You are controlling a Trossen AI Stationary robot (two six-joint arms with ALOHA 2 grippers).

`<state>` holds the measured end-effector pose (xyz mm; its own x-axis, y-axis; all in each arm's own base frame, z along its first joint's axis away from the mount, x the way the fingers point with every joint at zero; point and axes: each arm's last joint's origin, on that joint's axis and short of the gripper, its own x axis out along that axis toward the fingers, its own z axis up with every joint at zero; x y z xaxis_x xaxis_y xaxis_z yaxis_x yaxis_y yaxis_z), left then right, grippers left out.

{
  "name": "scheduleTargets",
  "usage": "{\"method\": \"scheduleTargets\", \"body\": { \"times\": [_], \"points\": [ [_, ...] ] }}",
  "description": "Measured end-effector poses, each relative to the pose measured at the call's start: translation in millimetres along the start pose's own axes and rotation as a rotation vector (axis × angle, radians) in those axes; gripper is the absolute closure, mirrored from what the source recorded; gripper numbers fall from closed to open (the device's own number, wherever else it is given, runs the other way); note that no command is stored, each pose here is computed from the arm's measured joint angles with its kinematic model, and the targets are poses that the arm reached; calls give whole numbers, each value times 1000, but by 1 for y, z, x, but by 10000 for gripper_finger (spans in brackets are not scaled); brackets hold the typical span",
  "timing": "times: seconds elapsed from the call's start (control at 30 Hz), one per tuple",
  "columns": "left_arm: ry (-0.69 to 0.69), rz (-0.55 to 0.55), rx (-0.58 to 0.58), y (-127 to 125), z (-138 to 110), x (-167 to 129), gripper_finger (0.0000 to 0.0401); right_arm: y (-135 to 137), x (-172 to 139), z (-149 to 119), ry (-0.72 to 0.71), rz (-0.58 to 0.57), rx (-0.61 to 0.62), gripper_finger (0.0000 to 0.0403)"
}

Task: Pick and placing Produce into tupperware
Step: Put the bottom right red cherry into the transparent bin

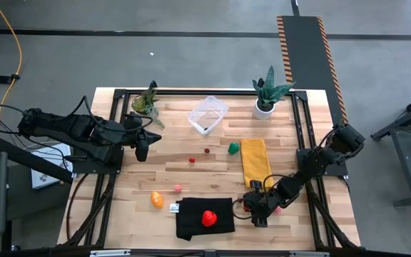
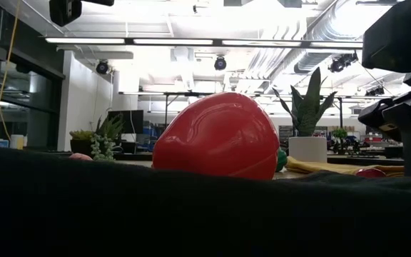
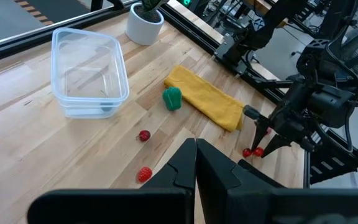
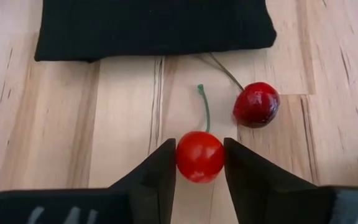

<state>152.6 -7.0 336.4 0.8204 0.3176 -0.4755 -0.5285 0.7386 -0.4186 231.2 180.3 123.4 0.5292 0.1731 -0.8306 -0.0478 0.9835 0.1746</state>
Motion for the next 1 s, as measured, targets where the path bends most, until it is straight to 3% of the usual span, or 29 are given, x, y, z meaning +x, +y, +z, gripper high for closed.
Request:
{"method": "scheduleTargets", "body": {
  "times": [0.4, 1.0],
  "points": [
    [0, 0, 0, 0, 0, 0, 400, 16, -9, 22, 6, 66, 3, 299],
    [0, 0, 0, 0, 0, 0, 400, 37, -57, 79, 86, -67, -124, 299]
  ]
}}
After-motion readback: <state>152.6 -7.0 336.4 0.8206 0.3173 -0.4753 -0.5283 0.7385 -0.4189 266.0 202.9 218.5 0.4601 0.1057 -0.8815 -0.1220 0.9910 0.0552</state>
